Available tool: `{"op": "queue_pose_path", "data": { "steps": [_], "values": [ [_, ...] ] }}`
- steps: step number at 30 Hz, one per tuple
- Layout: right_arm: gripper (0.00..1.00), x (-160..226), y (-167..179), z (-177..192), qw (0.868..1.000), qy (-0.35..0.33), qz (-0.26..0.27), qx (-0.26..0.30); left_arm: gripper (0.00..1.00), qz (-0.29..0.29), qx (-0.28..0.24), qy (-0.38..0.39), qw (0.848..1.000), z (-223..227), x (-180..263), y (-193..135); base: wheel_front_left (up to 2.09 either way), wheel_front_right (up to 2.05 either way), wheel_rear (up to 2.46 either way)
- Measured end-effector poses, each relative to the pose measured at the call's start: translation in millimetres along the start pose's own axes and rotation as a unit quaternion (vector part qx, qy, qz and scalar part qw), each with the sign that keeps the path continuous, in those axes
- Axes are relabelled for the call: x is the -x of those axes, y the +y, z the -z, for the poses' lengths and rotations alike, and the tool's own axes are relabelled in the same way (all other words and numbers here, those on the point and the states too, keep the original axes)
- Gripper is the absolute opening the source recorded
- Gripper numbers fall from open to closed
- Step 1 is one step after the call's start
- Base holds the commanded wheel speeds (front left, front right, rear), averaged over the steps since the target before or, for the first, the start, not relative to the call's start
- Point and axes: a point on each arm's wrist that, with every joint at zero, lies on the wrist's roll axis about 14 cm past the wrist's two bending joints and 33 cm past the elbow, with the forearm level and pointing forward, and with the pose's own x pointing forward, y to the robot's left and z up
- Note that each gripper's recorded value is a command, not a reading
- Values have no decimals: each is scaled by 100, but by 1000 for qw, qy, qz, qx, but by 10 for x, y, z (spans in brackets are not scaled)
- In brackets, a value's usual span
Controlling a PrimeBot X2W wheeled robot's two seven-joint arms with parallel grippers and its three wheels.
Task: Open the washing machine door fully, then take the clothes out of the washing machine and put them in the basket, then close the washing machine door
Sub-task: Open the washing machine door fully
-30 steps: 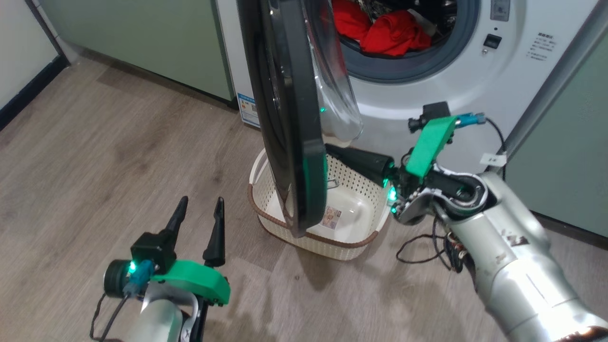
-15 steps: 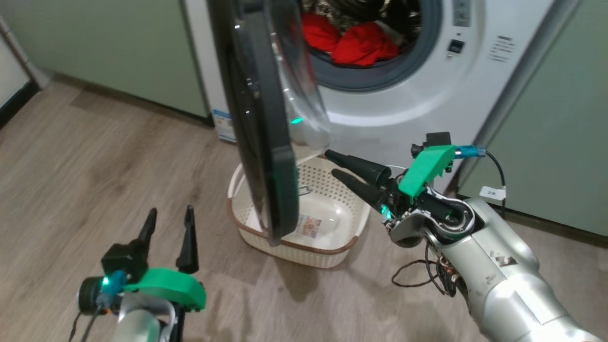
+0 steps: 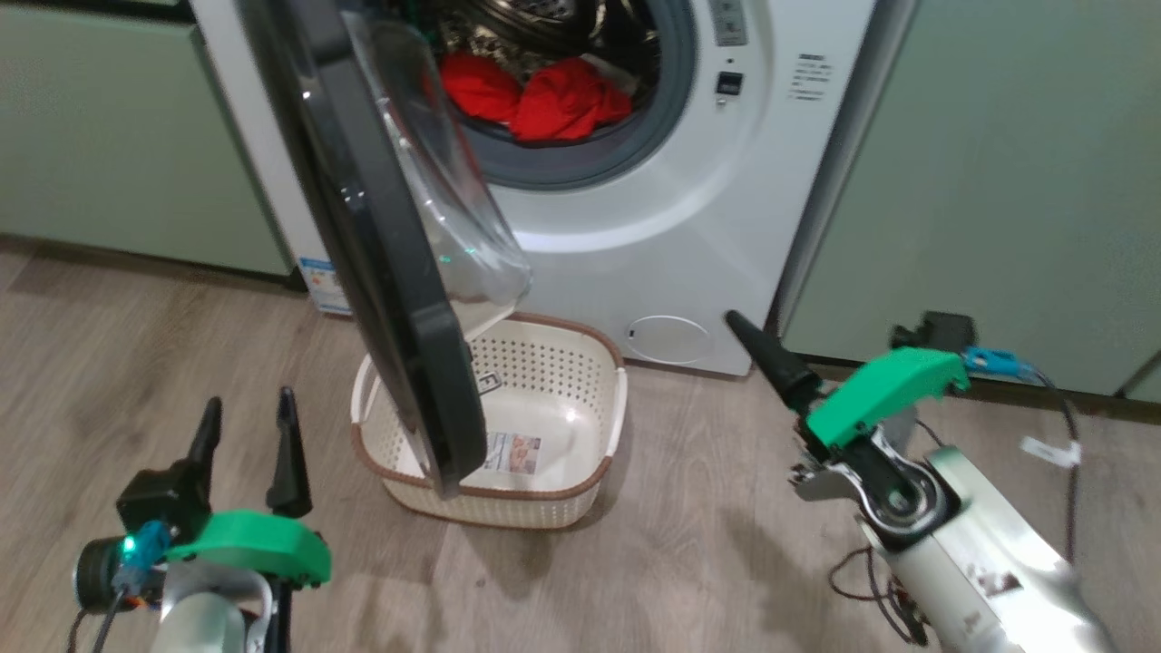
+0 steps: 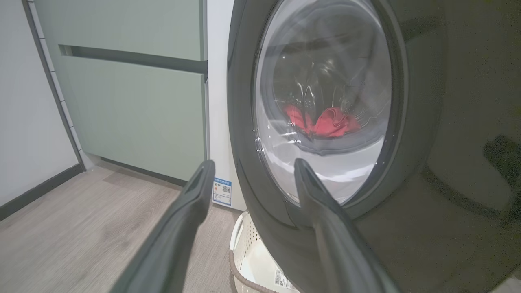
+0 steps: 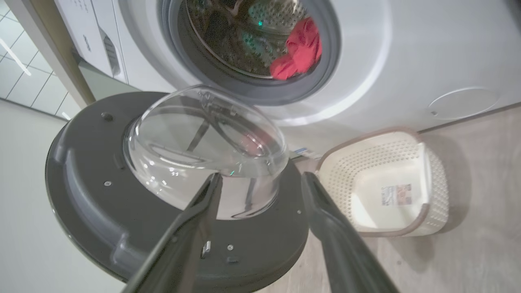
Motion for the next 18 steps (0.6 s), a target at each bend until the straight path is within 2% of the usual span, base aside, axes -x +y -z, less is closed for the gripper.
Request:
{"op": "queue_pose_path", "data": {
  "steps": [4, 8, 12, 16, 18],
  "values": [
    [100, 261, -199, -277, 995, -88, 25, 35, 100, 10, 1, -4, 1000, -23, -52, -60, 0, 0, 0],
    [100, 561, -390, -520, 979, -170, 52, 98, 100, 22, 1, -7, 1000, -38, -88, -131, 0, 0, 0],
    [100, 753, -474, -636, 964, -193, 68, 169, 100, 29, 1, -4, 1000, -17, -78, -169, 0, 0, 0],
    [100, 1008, -431, -1059, 931, -263, 83, 238, 100, 30, 2, -4, 1000, -20, -81, -171, 0, 0, 0],
    [100, 1136, -440, -1131, 915, -286, 96, 267, 100, 29, 3, -5, 1000, -24, -77, -165, 0, 0, 0]
  ]
}}
